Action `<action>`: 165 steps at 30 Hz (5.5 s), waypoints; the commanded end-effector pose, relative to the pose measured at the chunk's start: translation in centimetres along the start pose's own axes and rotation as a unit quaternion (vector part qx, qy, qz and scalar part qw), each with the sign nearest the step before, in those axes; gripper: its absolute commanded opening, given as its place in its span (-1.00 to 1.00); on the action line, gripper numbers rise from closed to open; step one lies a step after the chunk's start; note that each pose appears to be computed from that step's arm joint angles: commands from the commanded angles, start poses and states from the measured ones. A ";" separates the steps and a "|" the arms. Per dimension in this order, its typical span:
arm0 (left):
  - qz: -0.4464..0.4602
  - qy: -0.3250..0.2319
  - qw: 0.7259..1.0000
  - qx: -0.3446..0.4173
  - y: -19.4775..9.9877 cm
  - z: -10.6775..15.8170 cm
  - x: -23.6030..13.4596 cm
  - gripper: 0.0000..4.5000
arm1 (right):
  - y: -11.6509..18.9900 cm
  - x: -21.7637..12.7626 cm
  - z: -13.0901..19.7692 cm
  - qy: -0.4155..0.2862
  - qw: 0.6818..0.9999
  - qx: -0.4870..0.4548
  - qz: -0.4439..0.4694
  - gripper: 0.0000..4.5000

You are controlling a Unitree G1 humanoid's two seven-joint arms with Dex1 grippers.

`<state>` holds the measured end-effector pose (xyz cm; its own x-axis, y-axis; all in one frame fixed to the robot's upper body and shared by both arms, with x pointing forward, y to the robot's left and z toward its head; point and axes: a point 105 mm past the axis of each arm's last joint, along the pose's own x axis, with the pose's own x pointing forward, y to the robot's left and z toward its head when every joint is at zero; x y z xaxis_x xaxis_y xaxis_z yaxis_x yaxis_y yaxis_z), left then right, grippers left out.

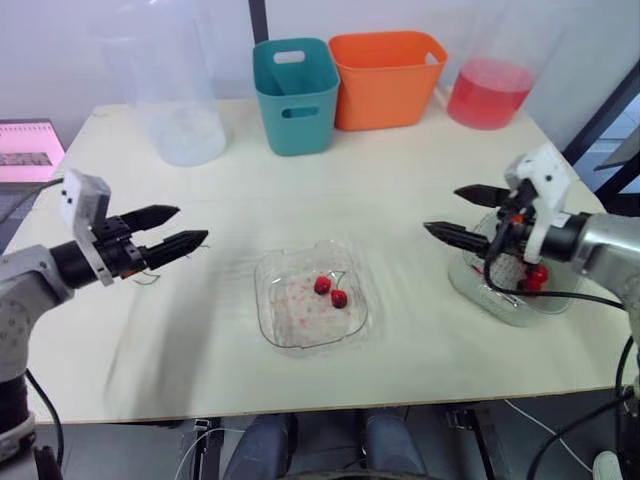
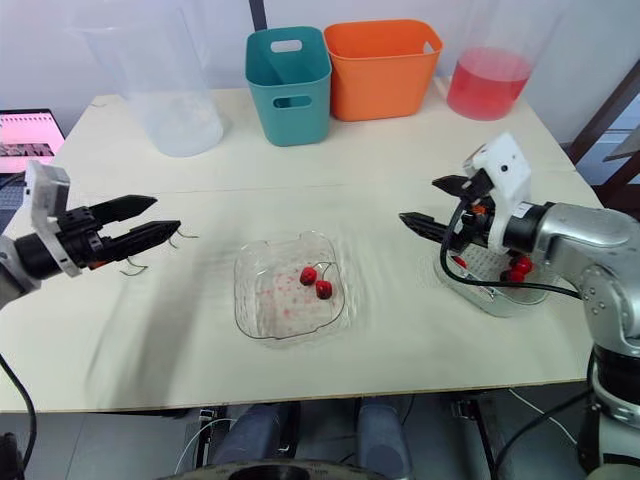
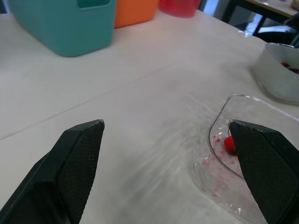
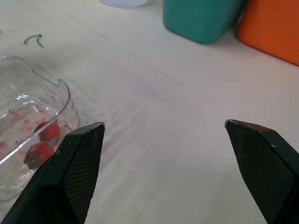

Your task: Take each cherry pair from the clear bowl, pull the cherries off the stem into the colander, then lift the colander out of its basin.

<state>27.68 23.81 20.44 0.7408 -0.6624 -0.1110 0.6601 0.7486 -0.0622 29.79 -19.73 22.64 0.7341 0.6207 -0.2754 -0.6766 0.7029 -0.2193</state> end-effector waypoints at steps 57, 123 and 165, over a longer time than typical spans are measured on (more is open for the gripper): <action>-0.195 0.101 0.964 0.149 -9.6 -2.1 2.6 1.00 | 14.8 14.6 -2.5 0.257 0.837 -0.402 0.269 0.88; -0.178 0.076 0.969 0.152 -8.2 -1.4 3.3 1.00 | 14.8 13.7 0.3 0.187 0.813 -0.477 0.277 -0.99; -0.212 0.099 0.957 0.175 -9.9 -1.6 3.1 1.00 | 15.2 12.2 -3.9 0.244 0.715 -0.535 0.379 -0.99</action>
<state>23.37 14.55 18.18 0.3755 -0.8547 -0.3585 0.9268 0.3463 0.1452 28.87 -3.45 12.28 0.2168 0.2843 -0.9339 -0.7398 -0.5763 -0.3471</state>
